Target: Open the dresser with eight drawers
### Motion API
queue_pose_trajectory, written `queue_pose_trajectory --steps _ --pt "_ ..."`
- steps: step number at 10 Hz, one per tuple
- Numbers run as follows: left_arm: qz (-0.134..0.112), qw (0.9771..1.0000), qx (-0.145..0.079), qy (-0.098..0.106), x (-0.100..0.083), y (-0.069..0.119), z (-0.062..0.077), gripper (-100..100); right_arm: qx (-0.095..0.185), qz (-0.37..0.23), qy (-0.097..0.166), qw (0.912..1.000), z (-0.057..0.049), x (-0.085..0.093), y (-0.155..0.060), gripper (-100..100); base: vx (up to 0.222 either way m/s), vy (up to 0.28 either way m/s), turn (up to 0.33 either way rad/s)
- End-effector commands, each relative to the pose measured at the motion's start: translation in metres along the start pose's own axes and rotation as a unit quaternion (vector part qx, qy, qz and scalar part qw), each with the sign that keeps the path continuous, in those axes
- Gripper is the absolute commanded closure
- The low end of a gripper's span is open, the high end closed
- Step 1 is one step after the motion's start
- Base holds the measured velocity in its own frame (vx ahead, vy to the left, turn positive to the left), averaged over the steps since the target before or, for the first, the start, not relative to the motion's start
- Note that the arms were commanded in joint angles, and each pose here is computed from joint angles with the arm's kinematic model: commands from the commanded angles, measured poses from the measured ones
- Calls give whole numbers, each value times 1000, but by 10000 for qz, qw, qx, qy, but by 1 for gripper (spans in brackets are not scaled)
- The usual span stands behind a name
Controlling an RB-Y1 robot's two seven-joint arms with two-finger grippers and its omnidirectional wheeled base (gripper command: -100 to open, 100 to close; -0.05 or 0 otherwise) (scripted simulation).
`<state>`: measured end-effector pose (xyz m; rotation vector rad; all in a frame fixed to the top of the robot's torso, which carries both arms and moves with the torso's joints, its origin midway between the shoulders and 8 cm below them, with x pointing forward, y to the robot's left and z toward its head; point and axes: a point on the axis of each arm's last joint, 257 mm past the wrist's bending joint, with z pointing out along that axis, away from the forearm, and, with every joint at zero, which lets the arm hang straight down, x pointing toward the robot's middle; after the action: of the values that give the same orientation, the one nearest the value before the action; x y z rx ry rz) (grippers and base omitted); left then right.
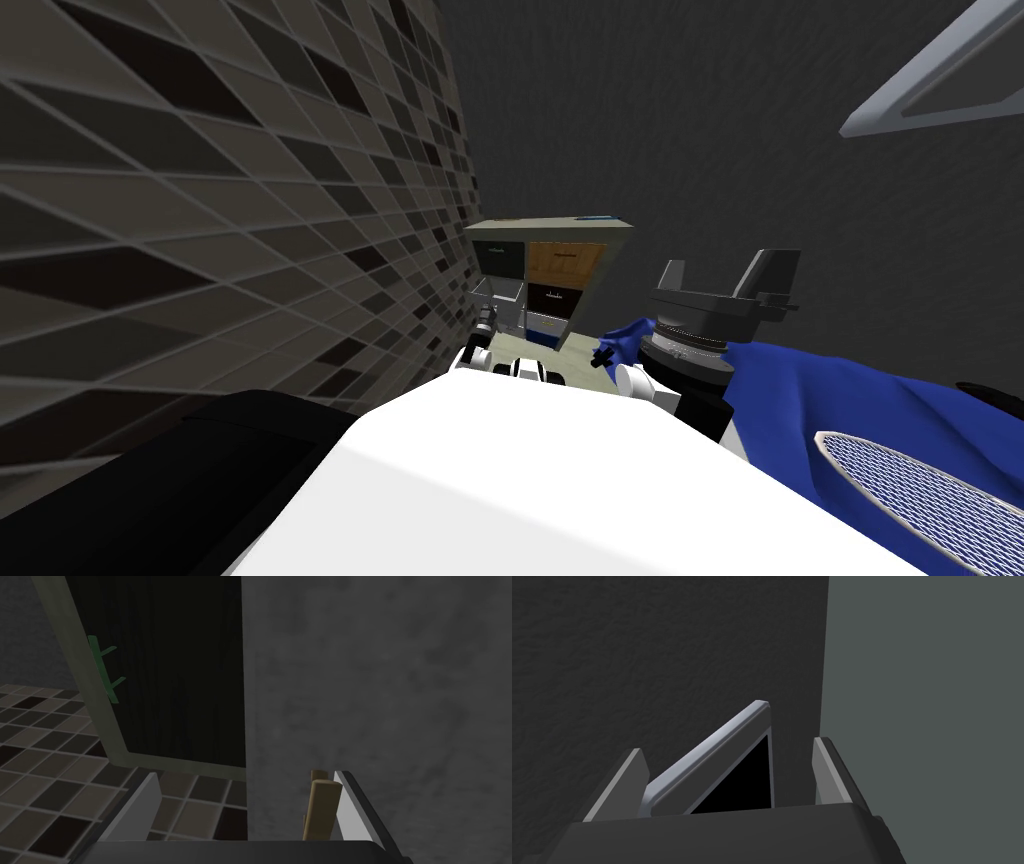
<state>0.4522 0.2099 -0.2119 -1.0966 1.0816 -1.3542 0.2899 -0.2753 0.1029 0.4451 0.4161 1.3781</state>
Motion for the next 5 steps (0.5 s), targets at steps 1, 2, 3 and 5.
queue_pose_trajectory --steps 1,2,3,5 --pt "2 10000 -23 -2 0 2 -1 0 0 0 0 10000 0 0 0 0 0 0 0" --pt "3 10000 -39 -4 0 3 -1 0 0 0 0 10000 0 0 0 0 0 0 0" --pt "4 10000 -49 -5 -1 4 -1 0 0 0 0 10000 0 0 0 0 0 0 0" --pt "5 10000 -59 -7 -1 5 -2 0 0 0 0 10000 0 0 0 0 0 0 0"
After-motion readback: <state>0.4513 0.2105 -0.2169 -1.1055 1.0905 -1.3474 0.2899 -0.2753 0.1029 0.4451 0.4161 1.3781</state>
